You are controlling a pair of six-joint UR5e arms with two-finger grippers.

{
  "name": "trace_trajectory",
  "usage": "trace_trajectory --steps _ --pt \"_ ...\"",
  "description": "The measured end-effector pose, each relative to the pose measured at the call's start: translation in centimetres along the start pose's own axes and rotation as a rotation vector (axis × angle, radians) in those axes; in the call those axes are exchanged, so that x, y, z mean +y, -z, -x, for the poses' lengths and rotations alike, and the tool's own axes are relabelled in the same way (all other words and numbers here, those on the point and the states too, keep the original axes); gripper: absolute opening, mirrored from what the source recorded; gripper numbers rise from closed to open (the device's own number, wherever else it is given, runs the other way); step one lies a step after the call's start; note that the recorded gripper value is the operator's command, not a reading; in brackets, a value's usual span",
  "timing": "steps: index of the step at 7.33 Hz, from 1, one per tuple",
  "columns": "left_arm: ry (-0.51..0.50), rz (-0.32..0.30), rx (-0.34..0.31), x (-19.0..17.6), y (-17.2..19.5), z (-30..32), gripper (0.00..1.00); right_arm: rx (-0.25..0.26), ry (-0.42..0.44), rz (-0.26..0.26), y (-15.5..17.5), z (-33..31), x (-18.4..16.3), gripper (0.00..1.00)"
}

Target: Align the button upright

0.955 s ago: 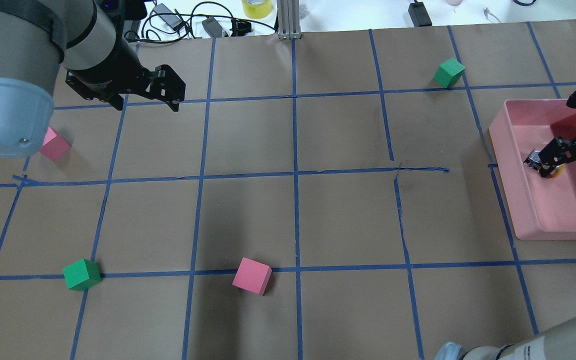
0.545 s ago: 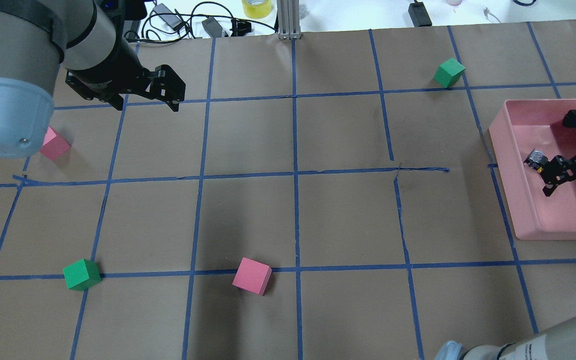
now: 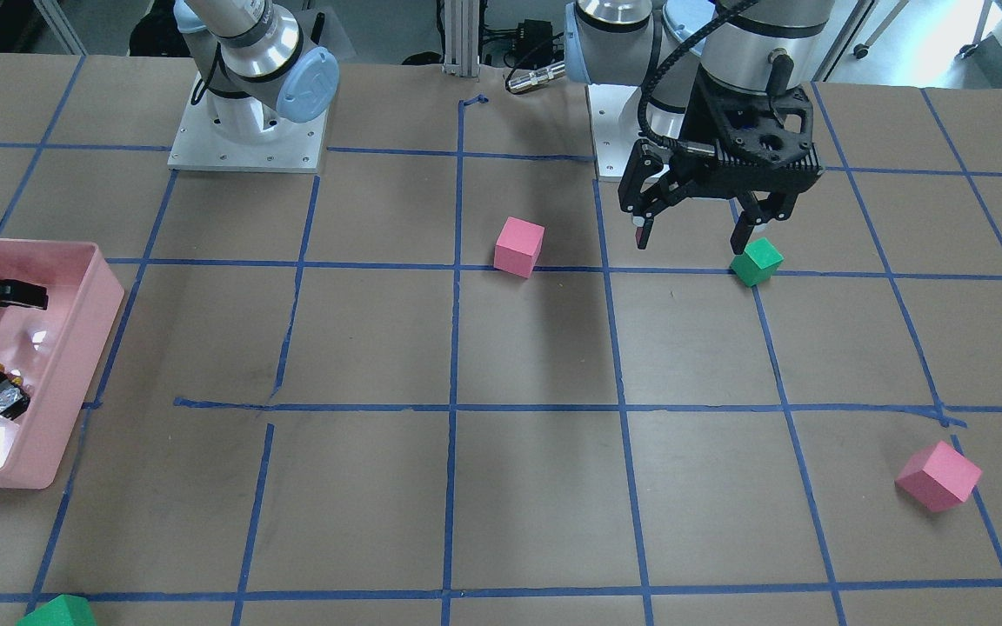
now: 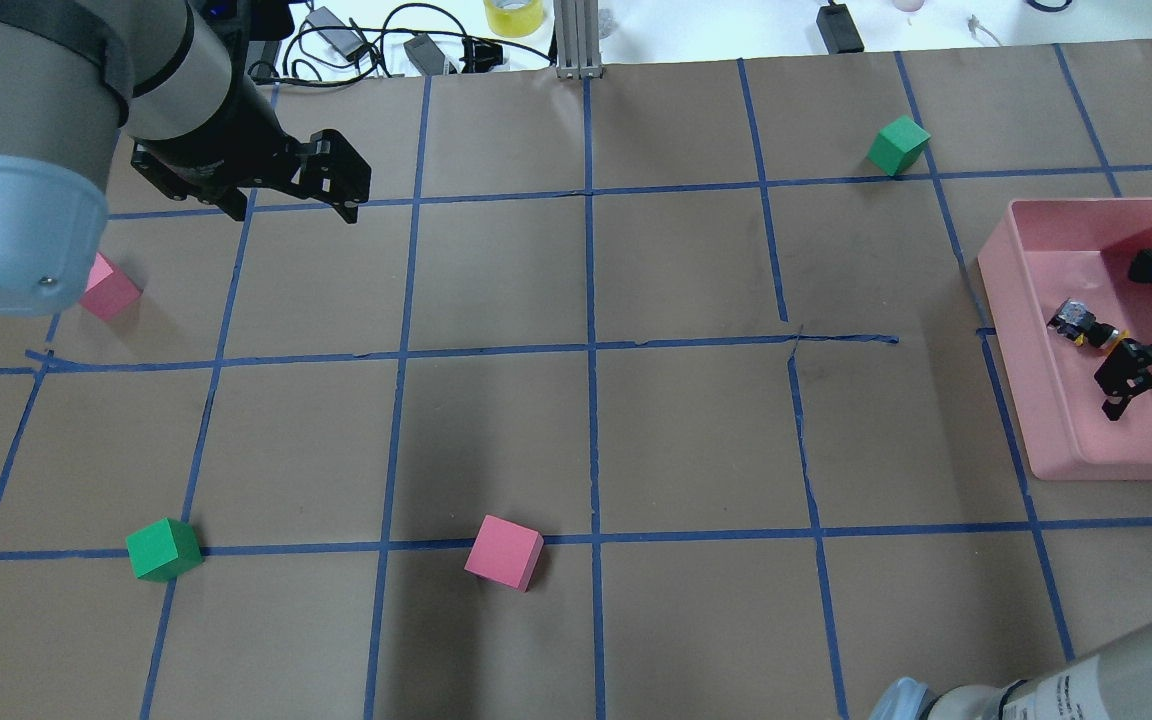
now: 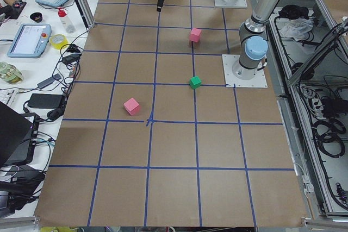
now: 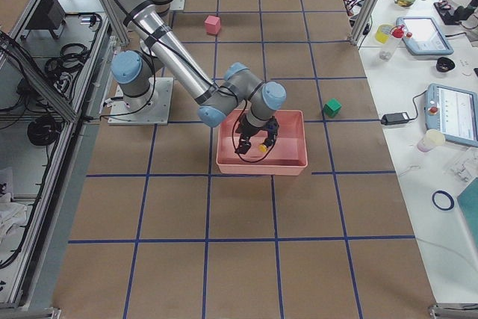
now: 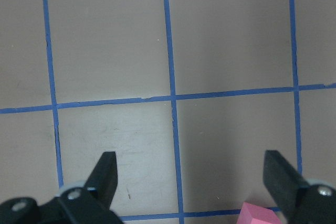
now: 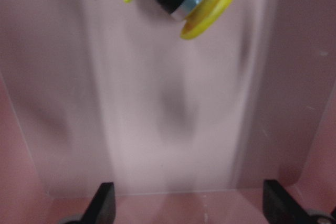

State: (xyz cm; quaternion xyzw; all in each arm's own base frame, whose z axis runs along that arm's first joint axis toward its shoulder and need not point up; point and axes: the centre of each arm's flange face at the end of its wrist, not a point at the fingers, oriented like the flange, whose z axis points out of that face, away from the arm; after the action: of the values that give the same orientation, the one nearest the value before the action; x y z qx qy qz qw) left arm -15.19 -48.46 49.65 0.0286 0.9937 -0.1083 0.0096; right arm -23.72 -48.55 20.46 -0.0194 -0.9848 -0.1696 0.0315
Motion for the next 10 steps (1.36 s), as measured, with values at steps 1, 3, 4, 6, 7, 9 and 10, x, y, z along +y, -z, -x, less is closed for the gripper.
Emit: trace_trajectory --steps 1,3,4,6,7,9,10 --pt "0.0 0.0 0.0 0.0 0.0 0.0 1.0 0.016 -0.02 -0.076 0.7 -0.4 -0.7 1.0" --pt "0.0 0.0 0.0 0.0 0.0 0.0 1.0 -0.022 -0.066 -0.242 2.3 -0.6 -2.5 1.0" --pt "0.0 0.0 0.0 0.0 0.0 0.0 1.0 -0.053 -0.103 -0.285 2.6 -0.6 -3.3 1.0" --pt "0.0 0.0 0.0 0.0 0.0 0.0 1.0 -0.066 -0.155 -0.335 2.5 -0.9 -4.3 1.0" --pt "0.0 0.0 0.0 0.0 0.0 0.0 1.0 -0.069 -0.189 -0.341 2.3 -1.0 -4.5 1.0" --pt "0.0 0.0 0.0 0.0 0.0 0.0 1.0 -0.074 -0.238 -0.34 2.1 -1.0 -4.6 1.0" --pt "0.0 0.0 0.0 0.0 0.0 0.0 1.0 -0.077 -0.244 -0.339 2.0 -1.0 -4.7 1.0"
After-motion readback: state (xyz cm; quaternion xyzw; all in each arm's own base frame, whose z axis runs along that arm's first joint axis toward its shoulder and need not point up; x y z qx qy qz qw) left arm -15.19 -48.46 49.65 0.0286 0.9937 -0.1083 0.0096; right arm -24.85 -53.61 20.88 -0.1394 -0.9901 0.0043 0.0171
